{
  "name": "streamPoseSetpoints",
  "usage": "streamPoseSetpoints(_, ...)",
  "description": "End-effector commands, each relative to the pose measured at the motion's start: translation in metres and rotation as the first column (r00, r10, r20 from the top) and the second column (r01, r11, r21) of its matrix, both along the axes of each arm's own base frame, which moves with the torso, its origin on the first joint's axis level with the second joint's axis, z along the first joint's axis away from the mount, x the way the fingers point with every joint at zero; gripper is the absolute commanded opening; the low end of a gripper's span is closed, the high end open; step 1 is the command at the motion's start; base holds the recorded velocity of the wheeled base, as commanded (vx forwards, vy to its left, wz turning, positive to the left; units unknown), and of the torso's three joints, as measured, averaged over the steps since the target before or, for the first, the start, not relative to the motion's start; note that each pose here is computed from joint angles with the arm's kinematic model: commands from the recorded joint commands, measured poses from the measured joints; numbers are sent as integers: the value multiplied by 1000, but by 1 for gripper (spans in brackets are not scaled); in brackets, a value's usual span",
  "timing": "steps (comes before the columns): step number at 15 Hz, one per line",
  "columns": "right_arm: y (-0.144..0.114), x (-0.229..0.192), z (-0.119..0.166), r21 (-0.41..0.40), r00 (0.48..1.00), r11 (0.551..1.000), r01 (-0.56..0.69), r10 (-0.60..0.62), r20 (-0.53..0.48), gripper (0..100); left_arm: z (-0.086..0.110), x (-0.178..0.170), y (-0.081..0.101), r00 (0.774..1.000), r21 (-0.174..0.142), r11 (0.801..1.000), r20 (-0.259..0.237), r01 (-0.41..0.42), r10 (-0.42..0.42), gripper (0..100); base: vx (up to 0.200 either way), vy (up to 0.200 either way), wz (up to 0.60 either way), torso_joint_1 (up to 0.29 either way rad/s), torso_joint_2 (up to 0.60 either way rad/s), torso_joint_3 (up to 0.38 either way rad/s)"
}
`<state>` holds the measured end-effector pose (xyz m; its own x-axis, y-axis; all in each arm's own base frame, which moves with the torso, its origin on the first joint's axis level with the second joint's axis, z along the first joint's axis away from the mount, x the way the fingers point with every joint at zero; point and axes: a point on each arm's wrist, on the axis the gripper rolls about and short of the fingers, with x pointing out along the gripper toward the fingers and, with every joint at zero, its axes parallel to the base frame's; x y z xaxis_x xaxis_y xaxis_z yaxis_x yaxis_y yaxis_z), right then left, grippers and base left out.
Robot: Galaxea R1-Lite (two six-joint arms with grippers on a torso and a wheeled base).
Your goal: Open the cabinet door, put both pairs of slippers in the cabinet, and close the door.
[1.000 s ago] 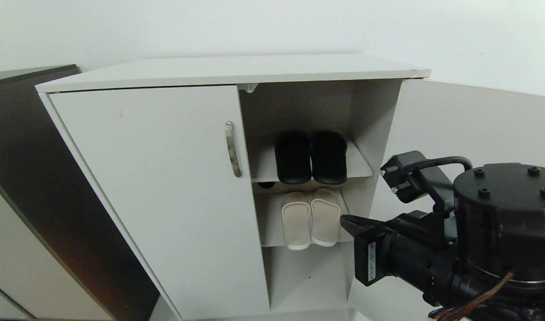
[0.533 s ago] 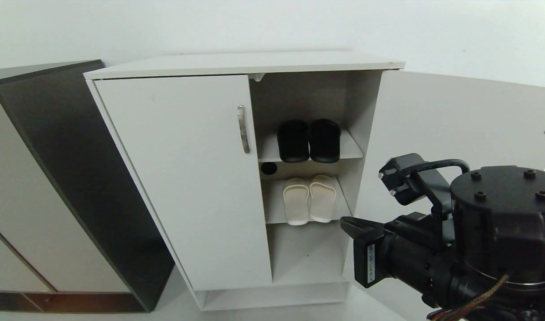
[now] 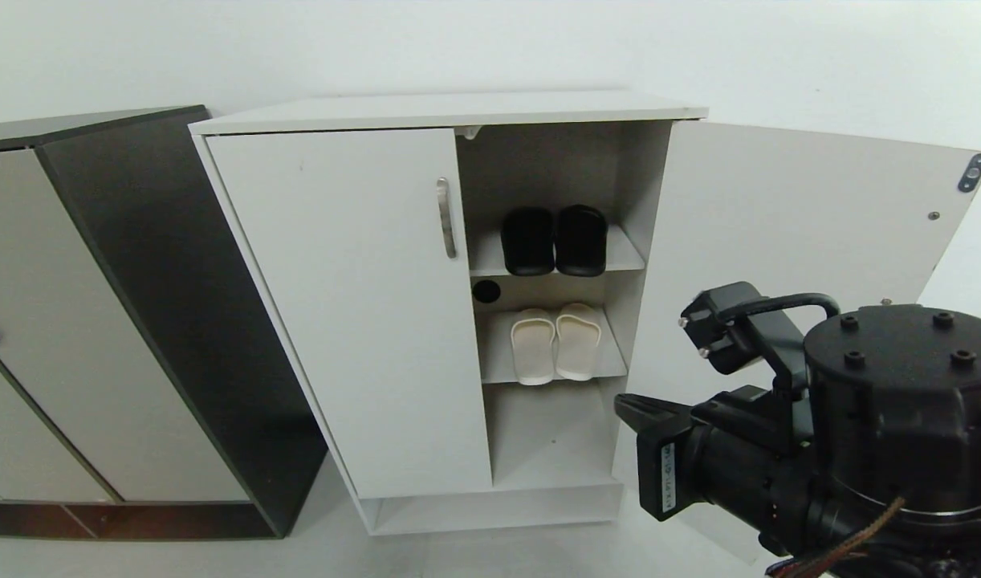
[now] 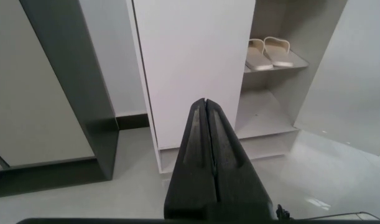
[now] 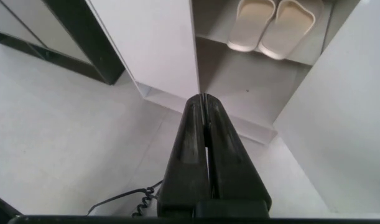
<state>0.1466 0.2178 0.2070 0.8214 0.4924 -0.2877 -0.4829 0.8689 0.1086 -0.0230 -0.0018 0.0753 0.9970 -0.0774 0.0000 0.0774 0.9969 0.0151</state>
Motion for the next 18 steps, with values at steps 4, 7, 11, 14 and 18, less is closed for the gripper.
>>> streamPoseSetpoints(4, 1, 1, -3, -10, 1000, 1000, 0, 0, -6, 0, 0, 0, 0, 1000, 0, 1000, -2, -1, 1, 0, 0, 0, 0, 0, 0, 0)
streamPoseSetpoints(7, 2, 2, -3, -10, 1000, 1000, 2, -2, -6, 0, 0, 0, 0, 1000, 0, 1000, -2, -1, 1, 0, 0, 0, 0, 0, 0, 0)
streamPoseSetpoints(11, 2, 2, -5, -15, 1000, 1000, 3, -3, -9, 0, 0, 0, 0, 1000, 0, 1000, -2, -1, 1, 0, 0, 0, 0, 2, -46, -46)
streamPoseSetpoints(14, 2, 2, -4, -12, 1000, 1000, 3, -3, -8, 0, 0, 0, 0, 1000, 0, 1000, -2, -1, 1, 0, 0, 0, 0, 28, -222, -317)
streamPoseSetpoints(18, 2, 2, -4, -12, 1000, 1000, 3, -3, -8, 0, 0, 0, 0, 1000, 0, 1000, -2, -1, 1, 0, 0, 0, 0, 82, -519, -345)
